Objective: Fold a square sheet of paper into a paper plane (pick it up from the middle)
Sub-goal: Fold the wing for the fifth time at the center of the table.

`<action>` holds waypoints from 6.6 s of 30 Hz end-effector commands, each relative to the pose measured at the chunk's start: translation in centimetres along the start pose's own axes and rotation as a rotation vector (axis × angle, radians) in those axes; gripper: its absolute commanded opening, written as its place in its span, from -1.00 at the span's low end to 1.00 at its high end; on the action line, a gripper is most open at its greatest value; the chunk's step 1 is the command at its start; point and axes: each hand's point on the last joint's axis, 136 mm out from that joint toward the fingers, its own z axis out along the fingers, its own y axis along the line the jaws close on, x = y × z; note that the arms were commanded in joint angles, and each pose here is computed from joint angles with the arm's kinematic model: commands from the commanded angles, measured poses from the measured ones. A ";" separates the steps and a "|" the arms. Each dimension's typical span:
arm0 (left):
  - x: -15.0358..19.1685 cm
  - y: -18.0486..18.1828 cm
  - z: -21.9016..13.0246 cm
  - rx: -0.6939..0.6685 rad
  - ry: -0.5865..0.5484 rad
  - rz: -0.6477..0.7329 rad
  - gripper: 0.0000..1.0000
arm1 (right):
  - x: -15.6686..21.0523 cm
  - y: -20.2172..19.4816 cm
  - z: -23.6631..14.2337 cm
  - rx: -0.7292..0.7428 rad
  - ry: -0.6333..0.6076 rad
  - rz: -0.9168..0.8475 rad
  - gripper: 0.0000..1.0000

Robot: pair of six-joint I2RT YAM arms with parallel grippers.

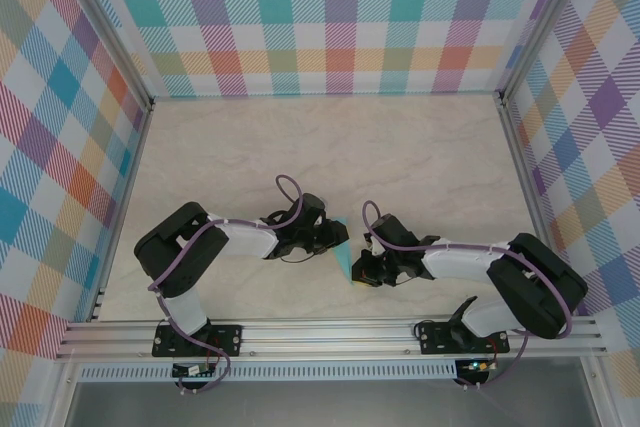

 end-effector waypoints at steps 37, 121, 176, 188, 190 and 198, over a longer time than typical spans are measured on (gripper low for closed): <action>0.8 2.7 0.9 -0.108 0.039 -0.020 -0.34 | 0.9 -2.6 1.6 0.053 0.027 0.038 -0.83; -1.2 -3.6 -3.5 0.018 -0.044 0.123 -0.08 | 0.1 -4.0 2.0 0.109 0.002 0.035 -0.93; -8.5 4.1 -1.5 -0.174 -0.066 0.116 -0.27 | 2.7 -5.9 2.3 0.158 0.118 0.053 -1.00; -9.6 -1.9 -6.7 -0.064 -0.121 0.166 -0.25 | 1.3 -4.1 2.5 0.124 0.094 0.034 -0.99; -8.6 -2.5 -7.7 -0.035 -0.125 0.175 -0.25 | 1.1 -3.8 2.5 0.115 0.089 0.033 -0.99; -3.7 -2.5 -6.0 0.023 -0.020 0.223 -0.39 | 0.8 -3.3 2.3 0.102 0.079 0.030 -0.97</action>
